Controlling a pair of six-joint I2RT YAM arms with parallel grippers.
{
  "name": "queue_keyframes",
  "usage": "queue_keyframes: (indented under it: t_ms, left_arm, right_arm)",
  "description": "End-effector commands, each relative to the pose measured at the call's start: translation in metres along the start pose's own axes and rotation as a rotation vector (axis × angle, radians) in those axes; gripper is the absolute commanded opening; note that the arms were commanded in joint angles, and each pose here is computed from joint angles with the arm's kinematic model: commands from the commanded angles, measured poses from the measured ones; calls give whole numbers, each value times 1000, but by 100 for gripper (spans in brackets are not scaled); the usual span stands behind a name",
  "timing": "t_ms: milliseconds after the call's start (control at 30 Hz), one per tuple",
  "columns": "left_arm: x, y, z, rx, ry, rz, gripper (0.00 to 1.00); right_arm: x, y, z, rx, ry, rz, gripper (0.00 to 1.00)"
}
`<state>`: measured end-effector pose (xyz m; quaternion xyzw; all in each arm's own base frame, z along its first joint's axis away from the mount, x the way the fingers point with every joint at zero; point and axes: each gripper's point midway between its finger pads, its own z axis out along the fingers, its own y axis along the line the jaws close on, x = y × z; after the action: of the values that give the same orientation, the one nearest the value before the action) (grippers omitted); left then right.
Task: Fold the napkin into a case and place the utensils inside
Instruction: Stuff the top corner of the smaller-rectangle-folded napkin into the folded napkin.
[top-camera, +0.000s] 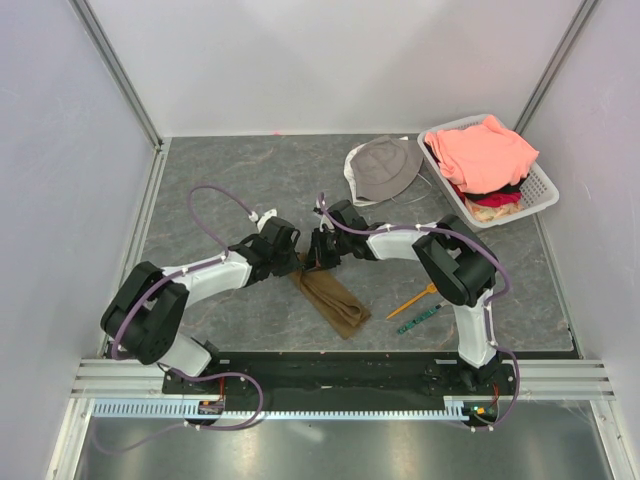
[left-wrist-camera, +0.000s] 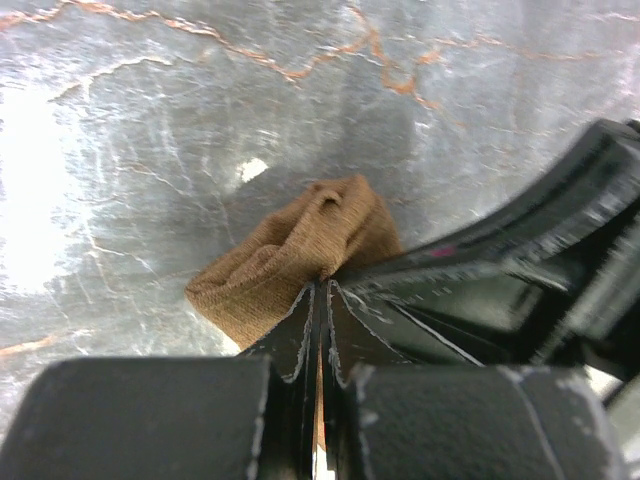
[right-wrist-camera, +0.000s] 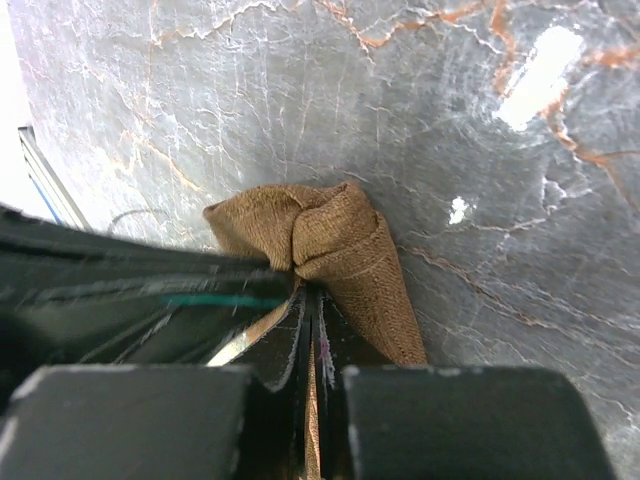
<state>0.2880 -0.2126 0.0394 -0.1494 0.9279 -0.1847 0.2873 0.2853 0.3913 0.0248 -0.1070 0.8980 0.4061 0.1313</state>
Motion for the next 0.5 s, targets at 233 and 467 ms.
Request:
queue_keyframes:
  t_ms: [233,467]
  left_arm:
    - [5,-3,15,2,6,1,2]
    - [-4,-17,13,35,11,83,2]
  right_arm:
    - [1,4,-54,128,-22,-163,28]
    - [11,-17,-87,281,4,-272,44]
